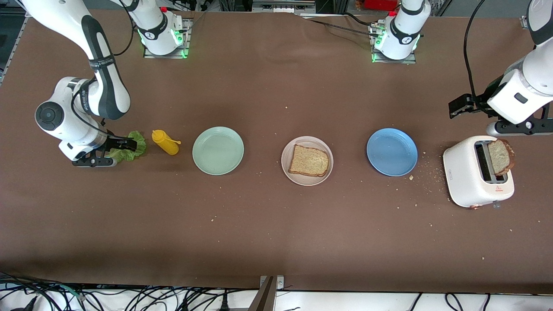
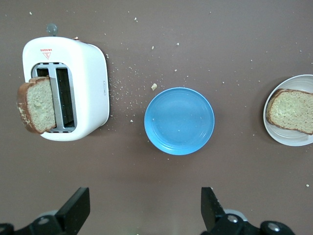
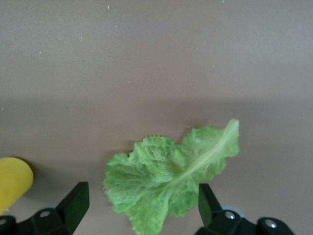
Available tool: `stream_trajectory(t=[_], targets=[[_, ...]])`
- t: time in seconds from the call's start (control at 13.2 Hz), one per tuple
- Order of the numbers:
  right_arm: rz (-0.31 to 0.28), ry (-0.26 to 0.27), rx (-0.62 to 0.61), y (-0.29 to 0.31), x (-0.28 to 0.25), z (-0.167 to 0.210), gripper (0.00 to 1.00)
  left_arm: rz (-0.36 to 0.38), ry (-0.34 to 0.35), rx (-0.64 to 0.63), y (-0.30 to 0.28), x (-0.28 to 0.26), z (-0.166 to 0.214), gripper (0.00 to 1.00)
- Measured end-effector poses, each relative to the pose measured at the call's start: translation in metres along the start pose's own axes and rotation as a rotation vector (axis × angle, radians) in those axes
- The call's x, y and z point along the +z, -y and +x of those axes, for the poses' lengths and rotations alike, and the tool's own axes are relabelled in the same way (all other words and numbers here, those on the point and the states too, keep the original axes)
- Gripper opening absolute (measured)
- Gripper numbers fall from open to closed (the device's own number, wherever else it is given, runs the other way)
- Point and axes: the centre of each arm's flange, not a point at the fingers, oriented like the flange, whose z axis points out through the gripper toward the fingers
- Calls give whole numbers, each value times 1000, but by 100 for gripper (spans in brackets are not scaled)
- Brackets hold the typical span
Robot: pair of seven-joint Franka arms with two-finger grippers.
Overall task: Make sandwich in beige plate with both arms
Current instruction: 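Lower the right gripper onto the green lettuce leaf and close it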
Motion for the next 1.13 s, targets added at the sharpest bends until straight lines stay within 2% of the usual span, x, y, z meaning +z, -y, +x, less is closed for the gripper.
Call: stream_trajectory(t=[0.23,0.91,0.98,1.13], targets=[[-8,-3,32,-2,10,-2,99,0,1,-1,1,0,0,100],[-49,34,48,-10,55,-5,98,0,1,-2,1,0,0,100],[-50,36,48,-11,56,-5,93,0,1,-2,1,0,0,100],[-50,37,48,-11,56,-5,68,0,1,-1,1,0,0,100]])
